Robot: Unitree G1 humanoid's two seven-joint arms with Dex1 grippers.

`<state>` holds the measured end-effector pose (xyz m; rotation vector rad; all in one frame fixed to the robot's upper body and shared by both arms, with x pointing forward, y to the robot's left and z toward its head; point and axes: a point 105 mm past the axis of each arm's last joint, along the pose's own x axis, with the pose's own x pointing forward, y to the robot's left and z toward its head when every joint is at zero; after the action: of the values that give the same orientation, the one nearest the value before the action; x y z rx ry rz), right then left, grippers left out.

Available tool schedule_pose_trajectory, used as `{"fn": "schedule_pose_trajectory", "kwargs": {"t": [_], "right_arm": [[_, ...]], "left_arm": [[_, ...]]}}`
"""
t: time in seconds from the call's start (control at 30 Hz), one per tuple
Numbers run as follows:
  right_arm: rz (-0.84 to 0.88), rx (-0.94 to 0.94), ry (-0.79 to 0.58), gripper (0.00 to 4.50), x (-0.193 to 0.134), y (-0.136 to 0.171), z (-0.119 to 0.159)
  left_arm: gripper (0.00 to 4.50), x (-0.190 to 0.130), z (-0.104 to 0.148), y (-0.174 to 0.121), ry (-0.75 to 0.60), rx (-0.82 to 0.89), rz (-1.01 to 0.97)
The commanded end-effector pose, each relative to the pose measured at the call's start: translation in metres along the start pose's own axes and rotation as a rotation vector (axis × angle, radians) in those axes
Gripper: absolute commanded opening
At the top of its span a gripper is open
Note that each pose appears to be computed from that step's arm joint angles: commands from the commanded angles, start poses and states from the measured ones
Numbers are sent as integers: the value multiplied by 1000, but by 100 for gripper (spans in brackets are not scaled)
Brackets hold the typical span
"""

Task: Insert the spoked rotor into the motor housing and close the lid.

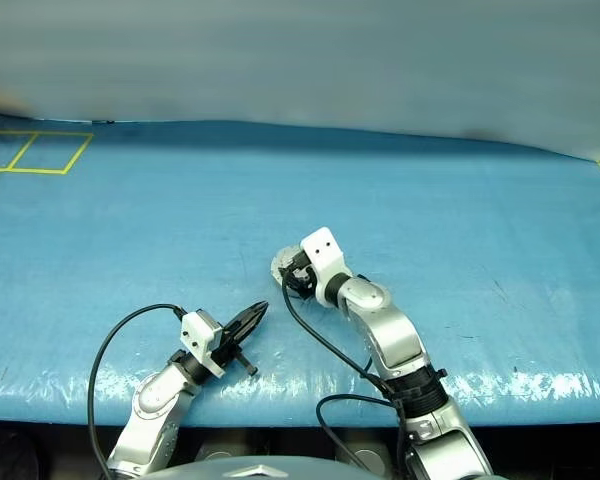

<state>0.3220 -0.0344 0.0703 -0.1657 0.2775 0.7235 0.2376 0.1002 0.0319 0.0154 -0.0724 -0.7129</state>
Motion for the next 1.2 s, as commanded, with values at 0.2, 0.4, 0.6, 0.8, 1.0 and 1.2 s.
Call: {"fn": "schedule_pose_trajectory", "kwargs": {"t": [0.2, 0.4, 0.6, 0.8, 1.0, 1.2], "right_arm": [[2, -43, 39, 304, 1, -4, -12], [-5, -69, 64, 304, 2, -8, -15], [-49, -143, 56, 304, 3, -22, -12], [-31, -128, 62, 304, 3, -22, -13], [-42, -104, 78, 304, 4, -24, -17], [9, -10, 189, 304, 0, -17, -40]], "left_arm": [[0, 1, 8, 1, -38, 8, 5], [0, 1, 8, 1, -40, 9, 6], [0, 1, 8, 1, -38, 10, 3], [0, 1, 8, 1, -37, 10, 4], [0, 2, 9, 1, -39, 10, 4], [0, 4, 16, 18, -46, -87, 97]]}}
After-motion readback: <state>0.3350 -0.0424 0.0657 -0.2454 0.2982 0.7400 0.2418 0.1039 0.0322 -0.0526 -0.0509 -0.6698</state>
